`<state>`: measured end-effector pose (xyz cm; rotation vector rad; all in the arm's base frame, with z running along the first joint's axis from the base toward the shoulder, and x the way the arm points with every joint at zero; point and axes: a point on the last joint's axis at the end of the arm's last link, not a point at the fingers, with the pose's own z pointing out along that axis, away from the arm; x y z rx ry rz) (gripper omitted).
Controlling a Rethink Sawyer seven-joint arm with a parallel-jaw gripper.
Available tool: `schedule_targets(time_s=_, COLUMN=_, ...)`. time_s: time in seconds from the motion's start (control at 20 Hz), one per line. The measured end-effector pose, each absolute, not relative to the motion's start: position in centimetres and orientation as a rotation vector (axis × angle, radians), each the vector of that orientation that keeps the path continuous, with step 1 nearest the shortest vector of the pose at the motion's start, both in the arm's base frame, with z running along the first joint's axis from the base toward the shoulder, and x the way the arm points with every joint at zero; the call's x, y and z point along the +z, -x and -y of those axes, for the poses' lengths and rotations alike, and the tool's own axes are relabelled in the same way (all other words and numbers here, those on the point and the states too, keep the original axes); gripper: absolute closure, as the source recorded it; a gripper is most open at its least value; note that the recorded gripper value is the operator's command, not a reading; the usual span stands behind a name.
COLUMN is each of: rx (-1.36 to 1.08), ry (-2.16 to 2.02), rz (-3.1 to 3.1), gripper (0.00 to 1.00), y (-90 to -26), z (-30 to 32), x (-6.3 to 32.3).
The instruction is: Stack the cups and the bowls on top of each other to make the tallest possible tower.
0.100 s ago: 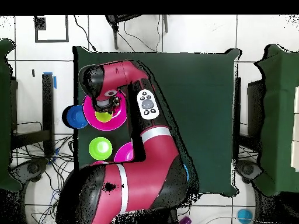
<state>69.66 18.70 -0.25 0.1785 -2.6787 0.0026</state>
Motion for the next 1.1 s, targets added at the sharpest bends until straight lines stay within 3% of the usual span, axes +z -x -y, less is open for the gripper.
schedule_targets(time_s=0.05, rx=0.003, ry=-0.178, rz=2.679, gripper=0.00, y=-69.66, z=-18.70, x=-0.25)
schedule_targets(time_s=1.1, rx=0.003, ry=-0.179, rz=2.679, gripper=0.00, y=-69.65, z=-18.71, x=-0.26)
